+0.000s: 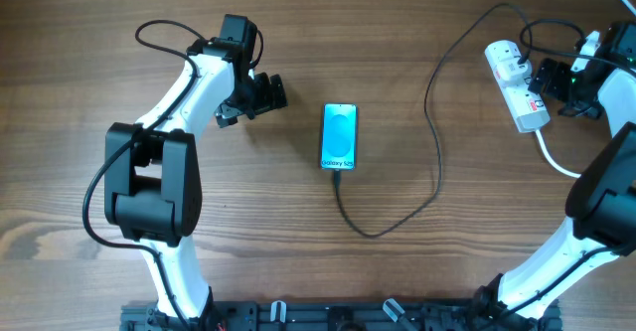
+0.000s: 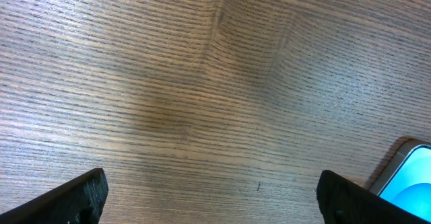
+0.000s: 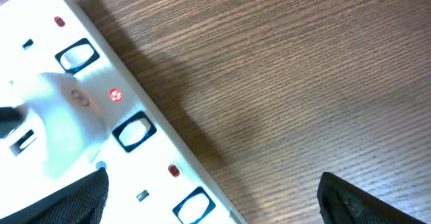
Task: Plug charger to phone and switch on socket
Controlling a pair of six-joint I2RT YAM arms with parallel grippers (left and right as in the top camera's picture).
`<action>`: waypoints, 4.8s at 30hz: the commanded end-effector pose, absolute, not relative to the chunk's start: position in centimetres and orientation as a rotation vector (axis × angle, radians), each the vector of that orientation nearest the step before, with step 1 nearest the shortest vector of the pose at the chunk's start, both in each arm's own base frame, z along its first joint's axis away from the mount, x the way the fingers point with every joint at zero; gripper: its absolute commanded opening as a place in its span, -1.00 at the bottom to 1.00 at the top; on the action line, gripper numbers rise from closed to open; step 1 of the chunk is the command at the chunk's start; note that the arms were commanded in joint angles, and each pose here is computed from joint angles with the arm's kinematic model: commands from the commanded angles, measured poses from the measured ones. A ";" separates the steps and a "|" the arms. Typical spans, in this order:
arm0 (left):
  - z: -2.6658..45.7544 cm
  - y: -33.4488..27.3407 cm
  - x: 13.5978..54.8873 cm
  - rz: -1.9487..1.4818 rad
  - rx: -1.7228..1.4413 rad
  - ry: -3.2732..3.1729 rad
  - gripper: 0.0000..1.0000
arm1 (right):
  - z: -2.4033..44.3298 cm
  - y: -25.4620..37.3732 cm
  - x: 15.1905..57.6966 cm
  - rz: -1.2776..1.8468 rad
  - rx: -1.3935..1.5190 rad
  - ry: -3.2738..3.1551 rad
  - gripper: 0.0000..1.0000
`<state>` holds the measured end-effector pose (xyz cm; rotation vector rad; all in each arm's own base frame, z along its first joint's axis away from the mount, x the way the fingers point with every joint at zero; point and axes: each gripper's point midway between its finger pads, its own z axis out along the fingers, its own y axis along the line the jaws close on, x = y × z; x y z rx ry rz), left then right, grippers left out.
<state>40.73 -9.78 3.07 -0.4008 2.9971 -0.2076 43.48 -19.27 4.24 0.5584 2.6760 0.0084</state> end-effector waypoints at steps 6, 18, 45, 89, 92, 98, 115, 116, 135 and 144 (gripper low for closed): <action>4.1 -9.6 41.1 -0.196 -0.405 2.966 1.00 | 5.2 -19.4 43.6 -0.027 0.510 2.660 0.99; 4.1 -9.6 41.1 -0.196 -0.404 2.967 1.00 | 5.2 -19.4 43.6 -0.027 0.510 2.659 0.99; 6.7 -9.7 41.4 -0.223 -0.392 2.905 1.00 | 5.2 -19.4 43.6 -0.027 0.509 2.659 0.99; 2.4 -6.4 27.8 -0.380 -0.192 2.220 1.00 | 5.2 -19.4 43.6 -0.027 0.510 2.659 0.99; 2.4 -6.1 27.0 -0.376 -0.194 2.200 1.00 | 5.2 -19.4 43.6 -0.027 0.510 2.659 0.99; 1.9 -5.7 25.4 -0.365 -0.198 2.211 1.00 | 5.2 -19.4 43.6 -0.027 0.510 2.659 1.00; 3.2 -4.3 23.1 -0.287 -0.185 2.204 1.00 | 5.2 -19.4 43.6 -0.027 0.510 2.659 0.99; 3.7 -4.3 23.3 -0.282 -0.164 2.181 1.00 | 5.2 -19.4 43.6 -0.027 0.510 2.659 0.99; 15.6 -2.5 24.5 -0.188 -0.041 1.649 1.00 | 5.2 -19.4 43.6 -0.026 0.510 2.659 1.00; 15.8 -2.5 24.5 -0.189 -0.041 1.644 1.00 | 5.2 -19.4 43.6 -0.027 0.510 2.659 0.99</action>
